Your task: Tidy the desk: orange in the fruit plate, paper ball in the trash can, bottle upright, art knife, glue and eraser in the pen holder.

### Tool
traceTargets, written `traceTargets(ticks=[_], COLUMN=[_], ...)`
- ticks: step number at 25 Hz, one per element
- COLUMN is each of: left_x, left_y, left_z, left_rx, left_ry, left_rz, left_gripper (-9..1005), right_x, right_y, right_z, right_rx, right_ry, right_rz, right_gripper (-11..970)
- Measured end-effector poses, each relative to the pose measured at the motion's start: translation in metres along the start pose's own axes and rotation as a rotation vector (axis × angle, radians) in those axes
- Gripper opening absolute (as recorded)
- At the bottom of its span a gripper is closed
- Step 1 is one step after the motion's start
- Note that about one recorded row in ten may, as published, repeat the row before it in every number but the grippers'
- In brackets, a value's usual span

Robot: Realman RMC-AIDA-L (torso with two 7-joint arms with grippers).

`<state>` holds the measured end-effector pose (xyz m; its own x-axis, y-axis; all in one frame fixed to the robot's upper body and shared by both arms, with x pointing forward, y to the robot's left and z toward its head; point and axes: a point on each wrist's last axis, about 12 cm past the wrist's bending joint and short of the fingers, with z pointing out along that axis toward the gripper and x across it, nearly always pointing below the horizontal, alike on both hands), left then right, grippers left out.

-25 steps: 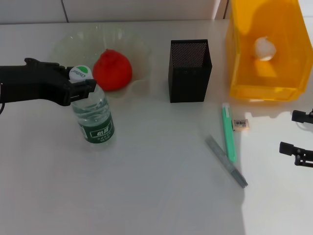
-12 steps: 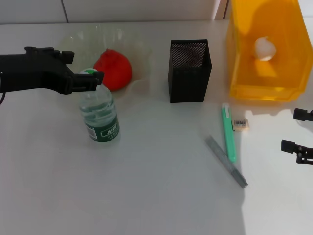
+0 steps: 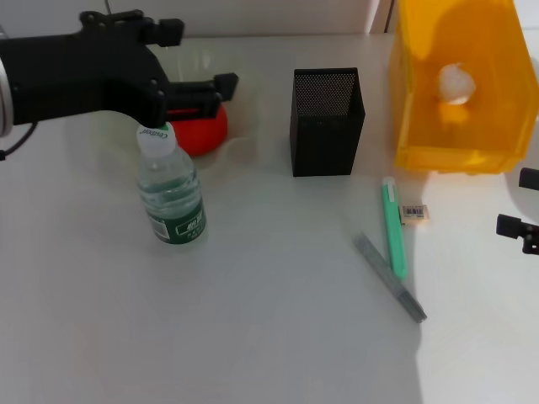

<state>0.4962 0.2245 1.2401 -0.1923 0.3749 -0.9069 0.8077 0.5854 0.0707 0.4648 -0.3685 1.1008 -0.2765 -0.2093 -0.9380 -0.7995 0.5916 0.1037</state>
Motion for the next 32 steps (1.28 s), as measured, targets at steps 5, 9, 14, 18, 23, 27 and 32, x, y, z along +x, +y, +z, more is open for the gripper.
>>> traceTargets(ticks=[5, 9, 14, 18, 23, 27, 32], left_x=[0.022, 0.058, 0.088, 0.103, 0.121, 0.145, 0.167], left_y=[-0.038, -0.064, -0.076, -0.082, -0.083, -0.073, -0.070], left_z=[0.029, 0.065, 0.091, 0.099, 0.085, 0.076, 0.074], left_rx=[0.115, 0.139, 0.170, 0.221, 0.310, 0.367, 0.362], left_ry=[-0.077, -0.059, -0.026, -0.128, -0.335, -0.388, -0.433], left_rz=[0.191, 0.273, 0.185, 0.112, 0.156, 0.107, 0.072], left_gripper=[808, 807, 806, 804, 800, 800, 800], right_x=[-0.019, -0.045, -0.079, -0.099, -0.113, -0.124, -0.142], right_y=[-0.006, -0.013, -0.022, -0.027, -0.032, -0.030, -0.023], right_z=[-0.005, -0.008, -0.008, 0.004, 0.025, 0.041, 0.073], right_rx=[0.027, 0.050, 0.123, 0.176, 0.196, 0.203, 0.218], right_ry=[0.017, 0.068, 0.211, 0.341, 0.437, 0.516, 0.616], right_rz=[0.017, 0.061, 0.116, 0.142, 0.169, 0.204, 0.239], right_gripper=[835, 835, 834, 834, 834, 834, 834])
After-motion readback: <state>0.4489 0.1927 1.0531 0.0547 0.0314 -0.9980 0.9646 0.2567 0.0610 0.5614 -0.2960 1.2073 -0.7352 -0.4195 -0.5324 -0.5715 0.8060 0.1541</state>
